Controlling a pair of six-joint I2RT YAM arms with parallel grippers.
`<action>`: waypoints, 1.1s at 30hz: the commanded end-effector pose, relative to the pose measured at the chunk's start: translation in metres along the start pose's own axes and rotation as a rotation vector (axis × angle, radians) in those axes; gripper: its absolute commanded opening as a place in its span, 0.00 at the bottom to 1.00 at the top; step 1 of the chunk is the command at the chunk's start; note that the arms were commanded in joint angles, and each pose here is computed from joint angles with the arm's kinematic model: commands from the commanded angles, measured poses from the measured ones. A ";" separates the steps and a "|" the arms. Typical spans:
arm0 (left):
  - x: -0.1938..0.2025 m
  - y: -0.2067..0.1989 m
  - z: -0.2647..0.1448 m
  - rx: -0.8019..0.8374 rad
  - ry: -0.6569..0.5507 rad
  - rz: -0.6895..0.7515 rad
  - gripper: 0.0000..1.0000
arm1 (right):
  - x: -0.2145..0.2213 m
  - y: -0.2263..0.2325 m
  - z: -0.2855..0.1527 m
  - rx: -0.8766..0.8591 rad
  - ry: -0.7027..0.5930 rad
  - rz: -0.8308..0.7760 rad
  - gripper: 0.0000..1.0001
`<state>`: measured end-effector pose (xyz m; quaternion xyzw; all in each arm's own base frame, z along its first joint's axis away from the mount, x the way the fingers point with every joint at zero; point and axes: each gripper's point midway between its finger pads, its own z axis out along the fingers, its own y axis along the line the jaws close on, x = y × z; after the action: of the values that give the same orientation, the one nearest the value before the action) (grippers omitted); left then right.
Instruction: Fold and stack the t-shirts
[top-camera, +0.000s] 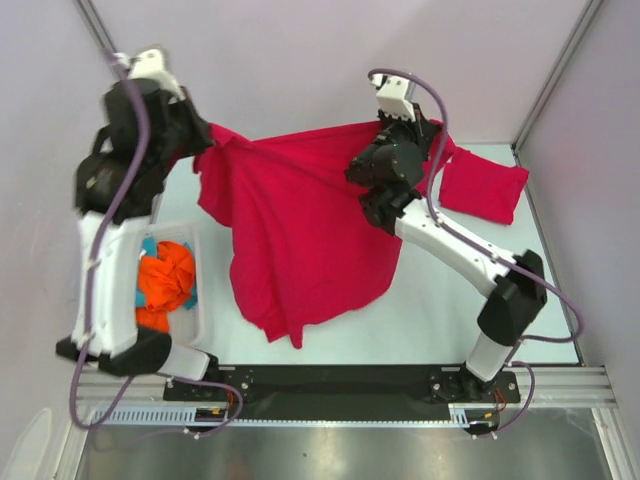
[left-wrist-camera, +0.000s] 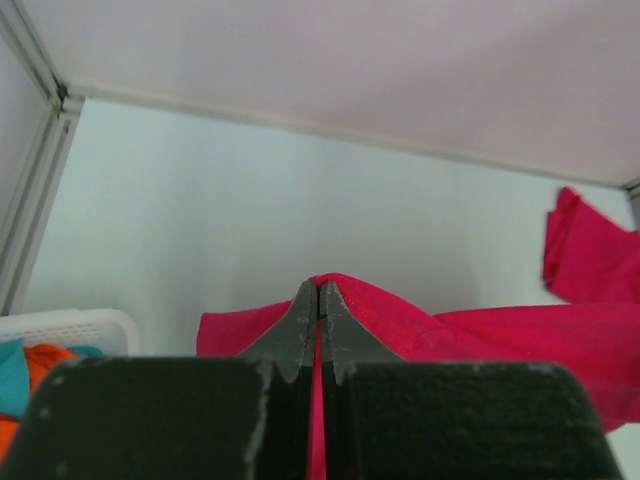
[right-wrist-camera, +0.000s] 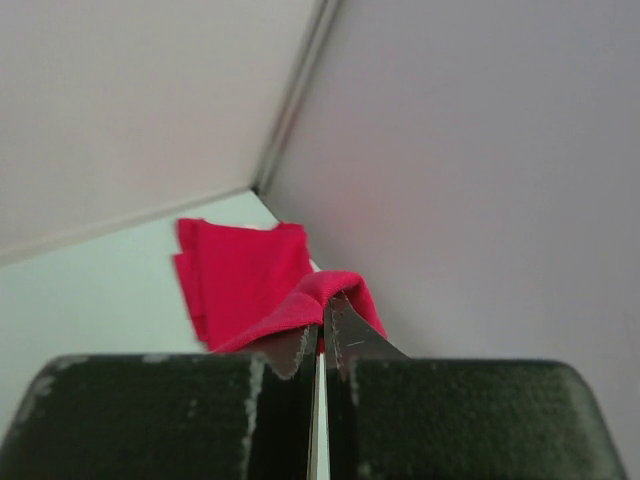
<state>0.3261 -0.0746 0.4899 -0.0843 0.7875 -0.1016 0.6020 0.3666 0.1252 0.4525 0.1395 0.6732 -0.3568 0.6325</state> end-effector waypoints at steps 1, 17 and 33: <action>0.008 0.002 0.065 -0.013 0.026 0.007 0.00 | 0.050 0.001 0.026 0.139 0.146 -0.015 0.00; -0.061 -0.009 0.157 -0.024 -0.195 -0.008 0.00 | 0.011 0.028 0.145 0.323 0.091 -0.028 0.00; -0.086 -0.020 0.095 -0.041 -0.280 0.031 0.00 | -0.007 -0.001 0.123 0.230 0.052 0.122 0.00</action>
<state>0.4746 -0.0984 0.5064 -0.0813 0.7381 -0.0879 0.6640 0.4961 0.0569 0.4324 0.2184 0.6517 -0.4208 0.5920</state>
